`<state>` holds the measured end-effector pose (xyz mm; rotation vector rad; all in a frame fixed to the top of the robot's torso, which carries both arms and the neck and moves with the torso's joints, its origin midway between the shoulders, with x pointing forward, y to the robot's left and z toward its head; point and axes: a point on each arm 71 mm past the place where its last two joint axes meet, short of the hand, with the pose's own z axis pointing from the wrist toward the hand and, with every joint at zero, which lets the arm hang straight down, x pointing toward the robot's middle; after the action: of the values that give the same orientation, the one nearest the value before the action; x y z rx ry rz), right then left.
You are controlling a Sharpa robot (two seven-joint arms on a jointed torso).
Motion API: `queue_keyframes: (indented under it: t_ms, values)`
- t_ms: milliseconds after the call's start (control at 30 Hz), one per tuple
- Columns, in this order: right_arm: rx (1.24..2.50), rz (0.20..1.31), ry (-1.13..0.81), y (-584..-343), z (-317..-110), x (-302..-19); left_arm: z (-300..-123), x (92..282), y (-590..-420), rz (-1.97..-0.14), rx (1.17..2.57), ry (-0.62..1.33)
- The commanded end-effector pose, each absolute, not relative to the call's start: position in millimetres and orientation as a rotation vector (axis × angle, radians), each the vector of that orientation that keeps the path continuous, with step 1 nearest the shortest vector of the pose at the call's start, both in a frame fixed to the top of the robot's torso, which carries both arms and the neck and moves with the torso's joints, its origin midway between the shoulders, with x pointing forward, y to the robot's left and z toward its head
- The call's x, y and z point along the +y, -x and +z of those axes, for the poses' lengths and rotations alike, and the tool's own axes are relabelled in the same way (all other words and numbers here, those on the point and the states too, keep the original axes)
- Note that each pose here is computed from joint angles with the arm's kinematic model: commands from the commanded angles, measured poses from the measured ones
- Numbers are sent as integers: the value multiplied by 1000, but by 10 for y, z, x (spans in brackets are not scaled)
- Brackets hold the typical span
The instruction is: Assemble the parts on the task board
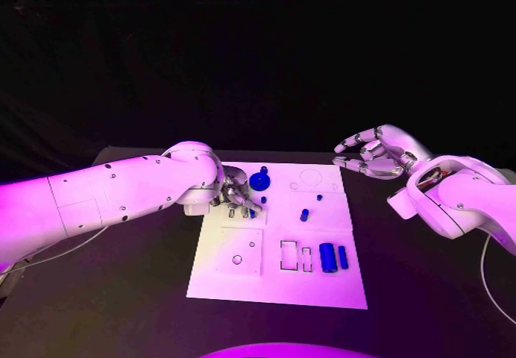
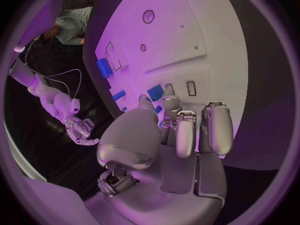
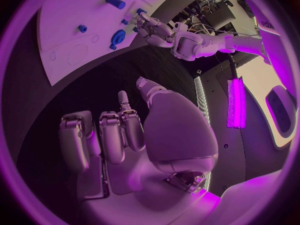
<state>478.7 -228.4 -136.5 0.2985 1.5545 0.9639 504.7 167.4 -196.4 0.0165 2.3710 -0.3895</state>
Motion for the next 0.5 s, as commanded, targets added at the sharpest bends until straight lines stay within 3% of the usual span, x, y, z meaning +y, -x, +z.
queue_keyframes:
  t_ms: [33, 500]
  values:
    - [1573, 962, -289, -4789, -1384, -2277, -1968, 1651, -5030, -409, 2397, -14]
    - [1584, 955, -292, -4807, -1416, -2281, -1972, 1648, -5020, -437, 2412, 11]
